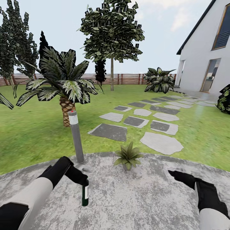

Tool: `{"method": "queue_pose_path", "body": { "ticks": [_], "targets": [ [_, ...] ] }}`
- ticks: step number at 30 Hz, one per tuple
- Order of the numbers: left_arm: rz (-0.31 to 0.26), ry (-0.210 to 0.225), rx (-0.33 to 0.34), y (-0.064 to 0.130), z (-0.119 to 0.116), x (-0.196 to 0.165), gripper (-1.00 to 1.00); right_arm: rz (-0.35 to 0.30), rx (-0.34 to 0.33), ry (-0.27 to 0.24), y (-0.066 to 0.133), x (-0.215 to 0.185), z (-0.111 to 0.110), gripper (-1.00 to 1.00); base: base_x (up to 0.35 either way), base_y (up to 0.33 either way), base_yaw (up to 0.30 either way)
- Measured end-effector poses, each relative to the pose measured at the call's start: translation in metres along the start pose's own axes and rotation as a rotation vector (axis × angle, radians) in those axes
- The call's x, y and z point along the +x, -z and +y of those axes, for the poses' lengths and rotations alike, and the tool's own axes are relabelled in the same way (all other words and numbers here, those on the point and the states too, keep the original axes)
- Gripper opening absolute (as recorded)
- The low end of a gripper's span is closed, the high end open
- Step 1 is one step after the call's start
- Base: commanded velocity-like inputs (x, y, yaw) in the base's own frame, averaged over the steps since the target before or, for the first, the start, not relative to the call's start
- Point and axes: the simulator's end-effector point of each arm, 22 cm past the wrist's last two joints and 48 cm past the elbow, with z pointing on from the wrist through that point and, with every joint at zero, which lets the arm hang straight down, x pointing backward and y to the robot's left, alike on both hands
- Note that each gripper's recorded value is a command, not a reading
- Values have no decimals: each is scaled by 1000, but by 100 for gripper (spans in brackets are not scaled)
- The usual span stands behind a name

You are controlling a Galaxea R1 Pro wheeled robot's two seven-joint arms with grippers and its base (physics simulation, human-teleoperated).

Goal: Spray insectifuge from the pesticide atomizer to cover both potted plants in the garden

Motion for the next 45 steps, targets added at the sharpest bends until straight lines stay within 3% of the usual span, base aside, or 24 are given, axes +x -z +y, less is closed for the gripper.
{"method": "queue_pose_path", "body": {
  "ticks": [2,4,8,16,19,22,25,33,39,45],
  "targets": [
    [20,27,7,-2,-6,2,-100,90,-20,-30,-10,40,-1,100,0,0,0],
    [36,55,9,-2,-7,5,-100,122,-22,-42,-11,54,-5,100,15,0,0],
    [63,104,7,0,-9,9,-100,143,-24,-49,-11,62,-8,100,210,0,0],
    [66,106,1,3,-8,5,-100,151,-24,-53,-12,67,-8,100,279,0,0],
    [85,90,-11,1,-8,9,-100,142,-6,-89,-10,67,-17,100,193,0,0],
    [123,57,-35,-3,-7,16,-100,114,30,-197,-3,70,-39,100,150,0,0],
    [153,31,-35,-6,-11,22,-100,99,42,-252,0,73,-48,100,72,0,0],
    [158,27,58,-6,-33,22,-100,96,42,-264,1,73,-49,100,12,0,-11],
    [126,-6,37,13,-32,-5,-100,95,42,-265,1,73,-50,100,220,0,-143],
    [152,-40,9,14,-30,-6,-100,96,42,-266,1,73,-49,100,330,0,-95]
  ]
}}
